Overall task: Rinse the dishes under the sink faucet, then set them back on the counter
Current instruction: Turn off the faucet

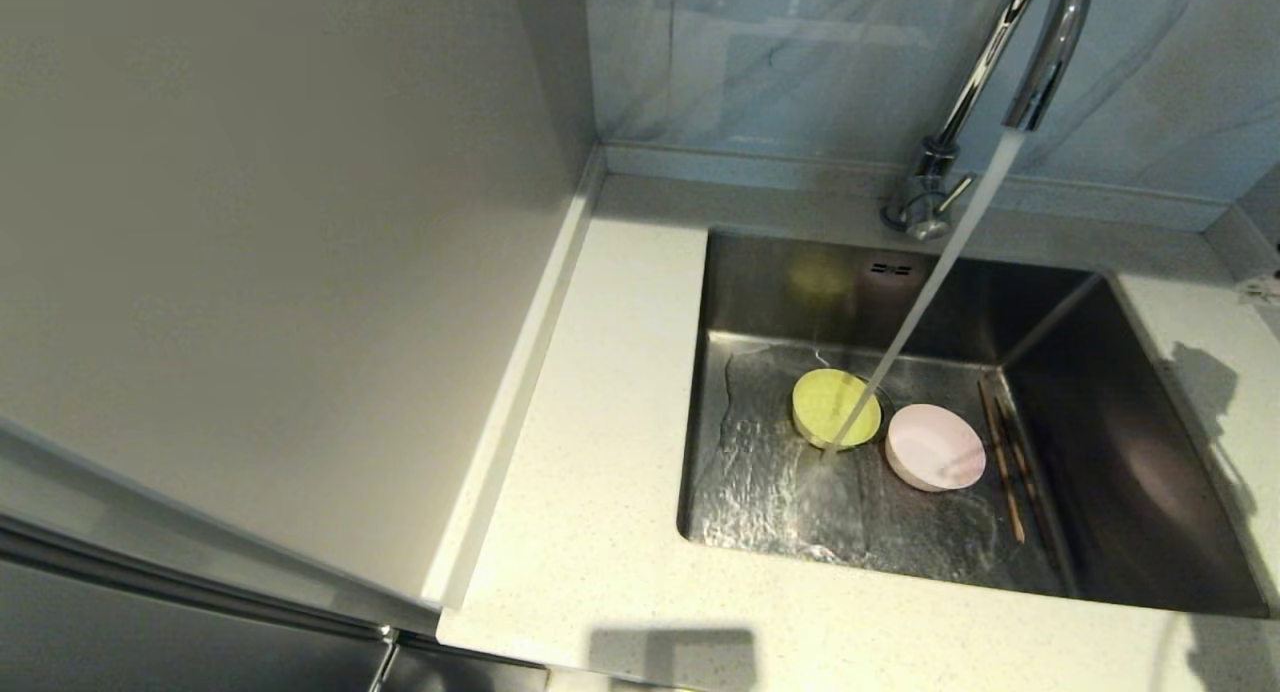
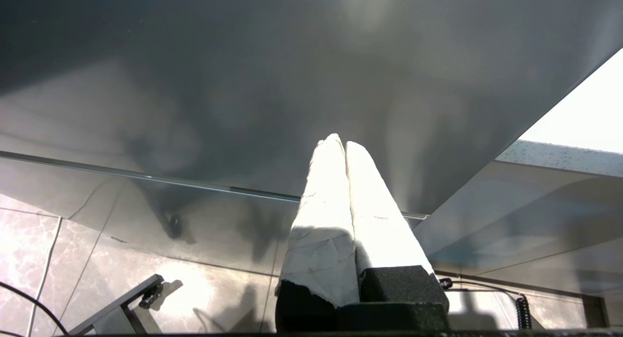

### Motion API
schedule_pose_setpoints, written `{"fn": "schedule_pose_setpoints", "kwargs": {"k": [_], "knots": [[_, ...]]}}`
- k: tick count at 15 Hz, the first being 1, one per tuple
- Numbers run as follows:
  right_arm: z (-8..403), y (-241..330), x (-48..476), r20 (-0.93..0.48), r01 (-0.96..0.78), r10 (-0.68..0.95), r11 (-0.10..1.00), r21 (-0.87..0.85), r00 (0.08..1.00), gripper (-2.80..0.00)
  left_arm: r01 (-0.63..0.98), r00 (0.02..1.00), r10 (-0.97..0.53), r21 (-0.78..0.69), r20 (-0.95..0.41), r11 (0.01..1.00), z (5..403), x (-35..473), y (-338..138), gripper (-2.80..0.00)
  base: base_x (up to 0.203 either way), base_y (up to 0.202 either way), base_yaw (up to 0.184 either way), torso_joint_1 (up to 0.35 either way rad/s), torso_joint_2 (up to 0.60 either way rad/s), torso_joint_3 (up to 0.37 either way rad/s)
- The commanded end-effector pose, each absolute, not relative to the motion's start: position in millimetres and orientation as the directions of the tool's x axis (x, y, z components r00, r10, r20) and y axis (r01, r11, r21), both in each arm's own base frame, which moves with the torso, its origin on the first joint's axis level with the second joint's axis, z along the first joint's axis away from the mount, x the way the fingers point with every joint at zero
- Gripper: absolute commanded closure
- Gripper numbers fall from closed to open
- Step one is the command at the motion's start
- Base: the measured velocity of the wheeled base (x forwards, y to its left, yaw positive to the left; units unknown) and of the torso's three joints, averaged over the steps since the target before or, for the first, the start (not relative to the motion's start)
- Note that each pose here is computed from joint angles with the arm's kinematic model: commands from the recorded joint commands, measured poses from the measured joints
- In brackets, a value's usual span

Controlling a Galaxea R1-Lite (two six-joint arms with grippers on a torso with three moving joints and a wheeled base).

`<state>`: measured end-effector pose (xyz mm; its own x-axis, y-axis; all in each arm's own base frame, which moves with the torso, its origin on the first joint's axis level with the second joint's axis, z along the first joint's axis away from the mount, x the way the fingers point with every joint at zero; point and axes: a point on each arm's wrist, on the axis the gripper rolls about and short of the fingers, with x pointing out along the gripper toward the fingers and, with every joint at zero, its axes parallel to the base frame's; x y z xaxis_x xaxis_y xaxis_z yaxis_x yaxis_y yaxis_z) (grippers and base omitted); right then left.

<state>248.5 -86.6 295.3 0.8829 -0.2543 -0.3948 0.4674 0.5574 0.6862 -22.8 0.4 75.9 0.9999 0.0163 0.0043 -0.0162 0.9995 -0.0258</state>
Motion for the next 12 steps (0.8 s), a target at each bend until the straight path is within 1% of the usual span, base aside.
{"fn": "schedule_pose_setpoints", "kwargs": {"k": [1, 4, 6, 9, 10, 12], "knots": [[289.6, -109.1, 274.8, -0.455, 0.521, -0.254, 0.447, 0.727, 0.854, 0.0, -0.017, 1.0, 0.017, -0.026, 0.008, 1.0, 75.9, -23.0, 0.4, 0.0, 0.0, 0.0, 0.0, 0.0, 0.0, 0.0], [289.9, -129.4, 293.0, -0.535, 0.577, -0.218, 0.265, 0.772, 0.816, 0.0, -0.017, 1.0, 0.017, -0.026, 0.008, 1.0, 75.9, -23.0, 0.4, 0.0, 0.0, 0.0, 0.0, 0.0, 0.0, 0.0], [289.9, -134.8, 302.1, -0.6, 0.618, -0.158, 0.115, 0.778, 0.784, 0.0, -0.017, 1.0, 0.017, -0.026, 0.008, 1.0, 75.9, -23.0, 0.4, 0.0, 0.0, 0.0, 0.0, 0.0, 0.0, 0.0], [284.4, -138.0, 315.3, -0.656, 0.653, 0.027, -0.143, 0.744, 0.754, 0.0, -0.017, 1.0, 0.017, -0.026, 0.008, 1.0, 75.9, -23.0, 0.4, 0.0, 0.0, 0.0, 0.0, 0.0, 0.0, 0.0], [280.1, -138.5, 319.6, -0.654, 0.655, 0.084, -0.21, 0.726, 0.752, 0.0, -0.017, 1.0, 0.017, -0.026, 0.008, 1.0, 75.9, -23.0, 0.4, 0.0, 0.0, 0.0, 0.0, 0.0, 0.0, 0.0], [275.4, -140.0, 327.1, -0.634, 0.651, 0.168, -0.303, 0.696, 0.755, 0.0, -0.017, 1.0, 0.017, -0.026, 0.008, 1.0, 75.9, -23.0, 0.4, 0.0, 0.0, 0.0, 0.0, 0.0, 0.0, 0.0]]}}
